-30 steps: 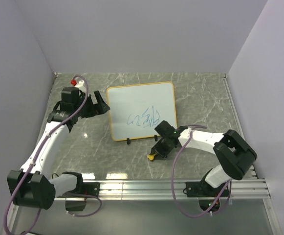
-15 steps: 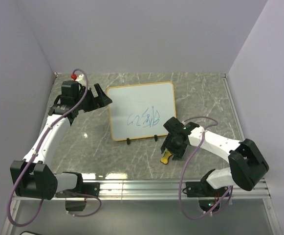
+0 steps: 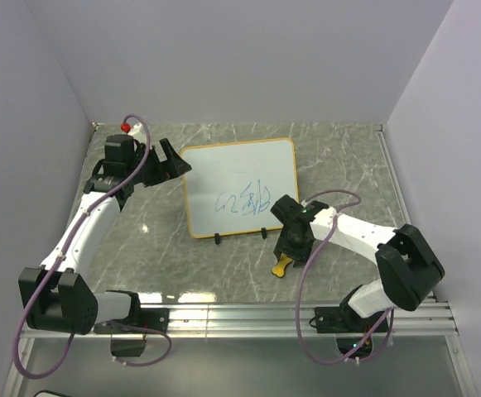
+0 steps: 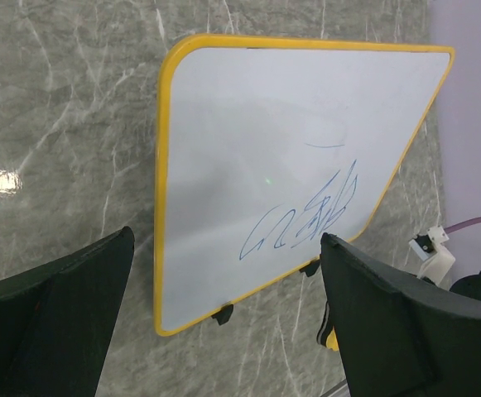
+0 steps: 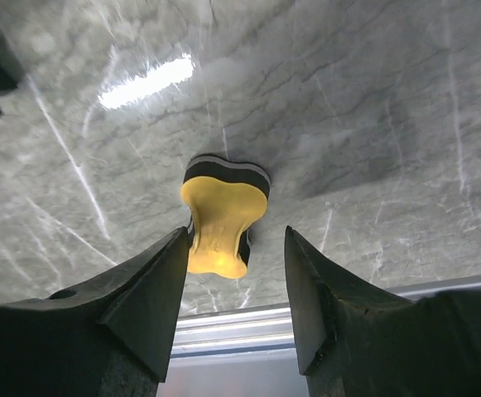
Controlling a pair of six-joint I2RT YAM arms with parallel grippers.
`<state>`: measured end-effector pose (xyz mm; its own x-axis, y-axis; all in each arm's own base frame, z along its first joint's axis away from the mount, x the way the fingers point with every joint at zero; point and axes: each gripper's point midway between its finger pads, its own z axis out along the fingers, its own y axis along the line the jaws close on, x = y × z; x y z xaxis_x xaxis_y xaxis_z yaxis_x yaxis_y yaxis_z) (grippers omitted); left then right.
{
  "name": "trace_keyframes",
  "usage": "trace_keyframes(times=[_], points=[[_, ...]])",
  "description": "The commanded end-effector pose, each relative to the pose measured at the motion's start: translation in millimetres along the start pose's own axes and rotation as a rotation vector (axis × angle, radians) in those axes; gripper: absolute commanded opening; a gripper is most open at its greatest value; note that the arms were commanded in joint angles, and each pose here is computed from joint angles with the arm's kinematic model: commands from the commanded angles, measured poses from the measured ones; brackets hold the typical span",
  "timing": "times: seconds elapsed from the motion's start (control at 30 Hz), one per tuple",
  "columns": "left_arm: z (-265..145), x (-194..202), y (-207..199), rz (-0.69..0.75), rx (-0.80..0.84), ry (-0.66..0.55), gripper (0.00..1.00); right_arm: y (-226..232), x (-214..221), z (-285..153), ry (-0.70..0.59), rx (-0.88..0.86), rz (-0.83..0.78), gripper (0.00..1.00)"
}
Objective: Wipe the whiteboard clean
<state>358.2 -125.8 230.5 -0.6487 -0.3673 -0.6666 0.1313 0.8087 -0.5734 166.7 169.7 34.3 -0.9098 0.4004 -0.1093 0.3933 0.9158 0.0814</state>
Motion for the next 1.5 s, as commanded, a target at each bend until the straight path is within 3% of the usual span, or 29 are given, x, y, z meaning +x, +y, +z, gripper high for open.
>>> trace_keyframes(times=[0.0, 0.2, 0.43, 0.63, 0.8, 1.0, 1.13, 1.47], points=[[-1, -9, -6, 0.03, 0.025, -0.029, 0.99, 6, 5, 1, 0.009, 0.0, -0.015, 0.57], [5, -6, 0, 0.05, 0.015, -0.01, 0.99, 16, 9, 8, 0.022, -0.004, -0.016, 0.54], [10, -10, 5, 0.076, -0.001, 0.002, 1.0, 13, 15, 21, 0.047, 0.018, 0.004, 0.4], [15, -19, 11, 0.064, -0.029, -0.017, 1.0, 6, 18, 30, 0.045, 0.043, 0.009, 0.13], [19, -24, 8, 0.035, 0.036, -0.04, 0.99, 1, 13, 22, 0.01, 0.043, -0.011, 0.0], [29, -34, 15, -0.083, 0.256, -0.028, 1.0, 0, -3, -6, -0.078, 0.005, -0.057, 0.0], [32, -30, 1, -0.033, 0.444, -0.002, 0.98, 8, -11, -26, -0.134, -0.079, -0.087, 0.0], [54, -3, 4, -0.026, 0.51, 0.049, 0.87, 27, -38, -81, -0.299, -0.246, -0.165, 0.0]])
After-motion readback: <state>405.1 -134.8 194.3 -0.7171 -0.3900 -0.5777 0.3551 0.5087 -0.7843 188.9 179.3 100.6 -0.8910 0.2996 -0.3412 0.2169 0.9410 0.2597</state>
